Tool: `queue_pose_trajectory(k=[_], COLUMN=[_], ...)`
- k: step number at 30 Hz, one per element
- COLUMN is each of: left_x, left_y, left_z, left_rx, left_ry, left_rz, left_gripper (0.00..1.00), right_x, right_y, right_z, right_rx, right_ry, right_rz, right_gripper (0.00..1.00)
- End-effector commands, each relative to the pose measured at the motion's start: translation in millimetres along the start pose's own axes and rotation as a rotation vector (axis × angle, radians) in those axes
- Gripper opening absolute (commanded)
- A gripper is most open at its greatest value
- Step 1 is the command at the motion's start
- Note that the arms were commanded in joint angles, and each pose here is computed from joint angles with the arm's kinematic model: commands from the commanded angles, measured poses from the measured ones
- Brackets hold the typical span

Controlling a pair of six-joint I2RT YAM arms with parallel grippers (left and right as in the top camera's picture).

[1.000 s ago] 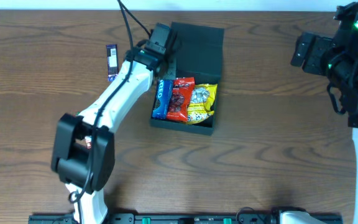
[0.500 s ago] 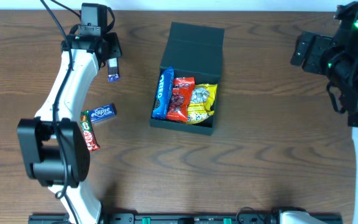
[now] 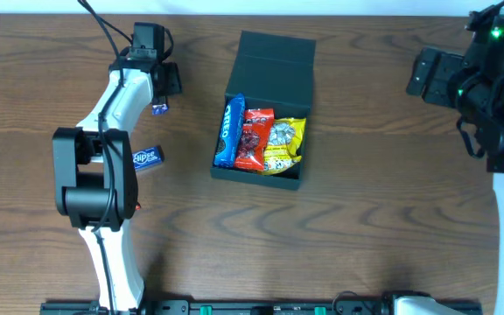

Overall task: Pack container
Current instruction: 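Move the left gripper to the dark blue candy bar and grasp it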

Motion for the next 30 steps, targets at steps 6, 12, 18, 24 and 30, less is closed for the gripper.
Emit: queue_pose_trajectory(k=[6, 12, 18, 24, 30], left_x=[7.7, 8.0, 7.5, 5.5, 7.9], left_y=[24.4, 34.6, 36.5, 42.9, 45.0], left_z=[10.4, 15.3, 9.9, 16.4, 16.3], left_rx=[0.032, 0.044, 0.019, 0.041, 0.039], left_ry=[-0.02, -0.021, -0.025, -0.023, -0.027], left_rz=[-0.009, -0.011, -0.008, 0.001, -0.002], left_gripper=[0.7, 0.68, 0.54, 0.57, 0.59], right_x=[-1.1, -1.1, -1.1, -1.1, -1.1], right_y=[0.6, 0.6, 0.6, 0.6, 0.6], right_z=[0.2, 0.1, 0.1, 0.1, 0.2], right_rx=[0.005, 0.004, 0.004, 0.004, 0.005], right_ry=[0.017, 0.017, 0.017, 0.017, 0.017], right_rz=[0.003, 0.003, 0.003, 0.003, 0.003], right_gripper=[0.93, 0.94, 0.94, 0.94, 0.94])
Point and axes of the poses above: each gripper's point midway between its finger pads, its own y axis out along the fingers, its own x axis along the line the jaws close on, z = x × y, the point moved 2 cm from there along -y, back along the fingers, and after that the axes turned 9 degrees about y, right-handed, at the moved point
